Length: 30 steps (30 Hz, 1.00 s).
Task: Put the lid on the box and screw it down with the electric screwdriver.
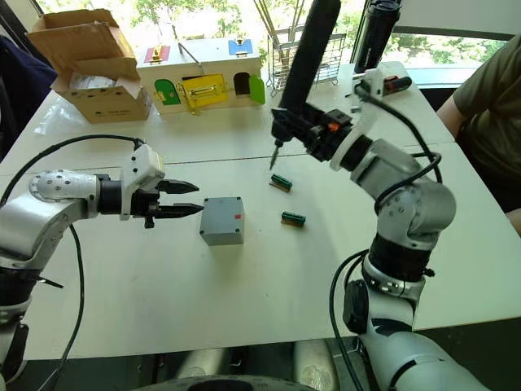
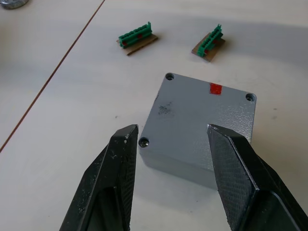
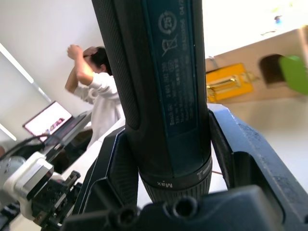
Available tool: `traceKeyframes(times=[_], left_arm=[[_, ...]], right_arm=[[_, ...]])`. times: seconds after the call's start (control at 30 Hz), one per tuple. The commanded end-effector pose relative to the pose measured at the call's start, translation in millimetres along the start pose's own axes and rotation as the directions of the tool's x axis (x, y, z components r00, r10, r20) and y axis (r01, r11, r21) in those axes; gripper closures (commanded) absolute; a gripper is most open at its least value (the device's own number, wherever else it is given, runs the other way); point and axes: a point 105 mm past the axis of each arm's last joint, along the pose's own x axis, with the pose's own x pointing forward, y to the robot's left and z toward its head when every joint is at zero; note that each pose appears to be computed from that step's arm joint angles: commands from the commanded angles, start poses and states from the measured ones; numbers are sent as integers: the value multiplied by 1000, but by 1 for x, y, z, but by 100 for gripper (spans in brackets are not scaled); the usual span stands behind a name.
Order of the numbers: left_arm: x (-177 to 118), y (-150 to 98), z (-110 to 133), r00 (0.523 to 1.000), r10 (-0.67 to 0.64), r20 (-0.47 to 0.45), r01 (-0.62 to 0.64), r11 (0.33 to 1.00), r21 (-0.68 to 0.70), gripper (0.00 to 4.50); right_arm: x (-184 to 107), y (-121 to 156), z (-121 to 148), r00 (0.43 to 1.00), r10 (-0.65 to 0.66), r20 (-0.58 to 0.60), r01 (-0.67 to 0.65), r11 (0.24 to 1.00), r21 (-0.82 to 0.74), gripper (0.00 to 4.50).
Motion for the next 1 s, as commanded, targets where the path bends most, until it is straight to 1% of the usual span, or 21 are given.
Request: traceKeyframes(times=[0.03, 0.13, 0.23, 0.37, 0.47, 0.67, 1.0], left_arm=[[2, -8, 6, 1000, -8, 25, 7, 1000, 18, 220], [8, -9, 1, 1000, -1, 24, 1, 1000, 13, 220], [14, -8, -3, 1000, 2, 22, -2, 1000, 9, 220], [20, -12, -14, 1000, -19, -16, 19, 1000, 18, 220], [25, -11, -19, 999, -21, -24, 22, 1000, 23, 220], [28, -10, -20, 1000, -24, -17, 25, 999, 25, 220], [32, -11, -18, 1000, -29, -6, 29, 999, 23, 220]], right_arm=[[8, 32, 5, 992, 109, 63, -104, 991, -78, 268], [13, 37, -6, 990, 123, 61, -119, 991, -68, 268], [19, 40, -12, 989, 128, 69, -124, 991, -52, 268], [26, 42, -19, 989, 127, 72, -124, 991, -52, 268], [29, 42, -24, 990, 121, 71, -118, 992, -51, 268], [31, 41, -35, 994, 101, 48, -97, 993, -73, 268], [31, 35, -45, 997, 73, 23, -71, 994, -88, 268]])
